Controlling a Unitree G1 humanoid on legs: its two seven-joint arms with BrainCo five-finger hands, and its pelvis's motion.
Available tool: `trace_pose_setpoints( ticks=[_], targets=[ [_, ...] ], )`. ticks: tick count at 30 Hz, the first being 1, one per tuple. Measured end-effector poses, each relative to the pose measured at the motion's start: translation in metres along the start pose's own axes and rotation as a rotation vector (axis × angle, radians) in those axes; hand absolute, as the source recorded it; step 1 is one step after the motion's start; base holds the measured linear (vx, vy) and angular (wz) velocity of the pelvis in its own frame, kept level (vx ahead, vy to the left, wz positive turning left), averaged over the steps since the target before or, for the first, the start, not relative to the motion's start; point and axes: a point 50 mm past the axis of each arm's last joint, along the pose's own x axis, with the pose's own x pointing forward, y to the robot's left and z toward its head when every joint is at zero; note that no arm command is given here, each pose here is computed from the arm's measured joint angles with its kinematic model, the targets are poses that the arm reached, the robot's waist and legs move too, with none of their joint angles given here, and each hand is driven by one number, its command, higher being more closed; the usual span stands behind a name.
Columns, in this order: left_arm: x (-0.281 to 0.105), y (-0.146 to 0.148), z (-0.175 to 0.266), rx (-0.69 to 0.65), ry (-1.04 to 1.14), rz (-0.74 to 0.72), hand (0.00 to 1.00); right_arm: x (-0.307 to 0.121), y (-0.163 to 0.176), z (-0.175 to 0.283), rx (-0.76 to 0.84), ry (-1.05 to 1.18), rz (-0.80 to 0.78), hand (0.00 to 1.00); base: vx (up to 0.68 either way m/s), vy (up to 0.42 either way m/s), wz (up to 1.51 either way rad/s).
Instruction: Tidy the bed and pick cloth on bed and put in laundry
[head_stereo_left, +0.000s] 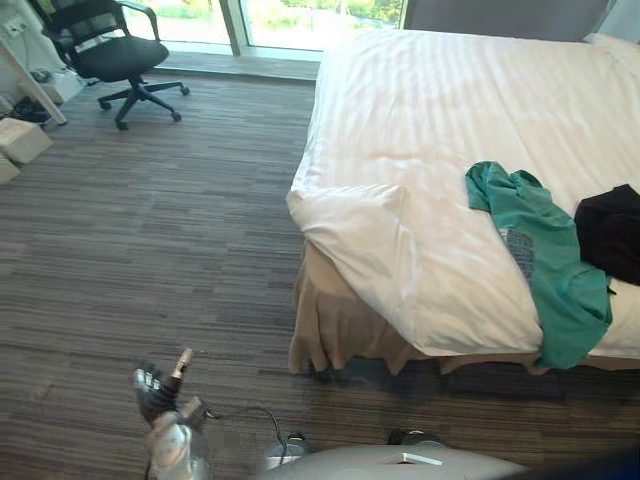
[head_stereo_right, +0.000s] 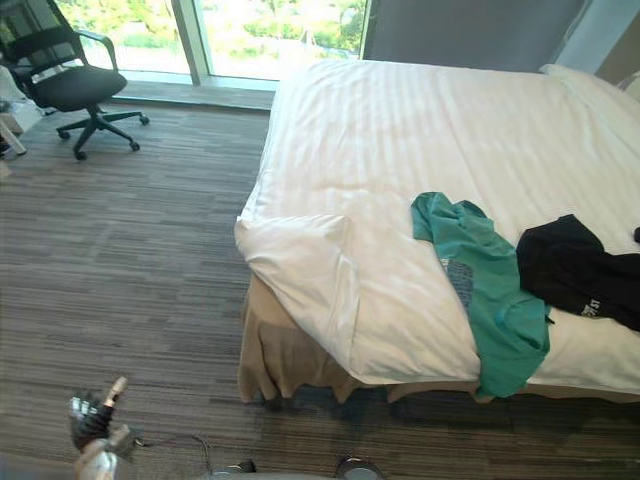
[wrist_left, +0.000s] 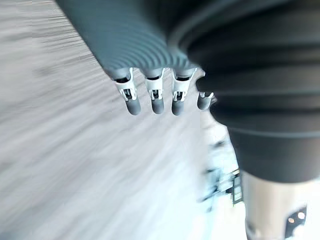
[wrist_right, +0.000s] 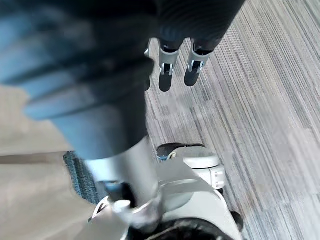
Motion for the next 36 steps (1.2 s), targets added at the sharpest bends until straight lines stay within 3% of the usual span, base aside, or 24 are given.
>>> trace_pose_setpoints(
  ticks=[5, 8, 10, 15, 17, 19, 20, 25, 31, 36],
  targets=[
    [-0.003, -0.009, 0.055, -0.076, -0.259, -0.067, 0.00, -0.001, -0.004, 0.002, 0.080, -0.017, 0.004, 0.00, -0.06, 0.016, 0.07],
    [-0.013, -0.037, 0.089, -0.044, -0.429, -0.179, 0.00, 0.000, -0.001, 0.009, 0.108, -0.042, 0.016, 0.00, 0.03, 0.012, 0.05],
    [-0.031, -0.070, 0.113, 0.009, -0.579, -0.329, 0.00, 0.000, 0.000, 0.011, 0.130, -0.048, 0.021, 0.00, 0.07, 0.006, -0.05],
    [-0.073, -0.130, 0.136, 0.139, -0.810, -0.598, 0.00, 0.000, 0.001, 0.011, 0.158, -0.044, 0.021, 0.00, 0.07, 0.025, -0.25],
    [-0.070, -0.146, 0.146, 0.220, -0.884, -0.632, 0.00, 0.000, 0.001, 0.010, 0.158, -0.031, 0.020, 0.00, 0.08, 0.019, -0.46],
    [-0.054, -0.157, 0.156, 0.310, -0.932, -0.635, 0.00, 0.000, 0.001, 0.011, 0.152, -0.027, 0.016, 0.00, 0.09, 0.010, -0.46],
    [-0.027, -0.167, 0.156, 0.404, -0.910, -0.607, 0.00, 0.001, 0.002, 0.014, 0.146, -0.035, 0.018, 0.00, 0.05, 0.006, -0.39],
    [0.035, -0.202, 0.185, 0.553, -0.894, -0.499, 0.00, 0.000, 0.005, 0.021, 0.117, -0.046, 0.025, 0.00, 0.01, 0.004, -0.30],
    [0.032, -0.256, 0.200, 0.765, -0.942, -0.568, 0.00, 0.000, 0.002, 0.023, 0.060, -0.061, -0.006, 0.00, -0.06, 0.028, -0.32],
    [0.021, -0.278, 0.191, 0.811, -0.932, -0.600, 0.00, -0.002, 0.002, 0.020, 0.025, -0.088, -0.011, 0.00, -0.05, 0.002, -0.31]
  ],
)
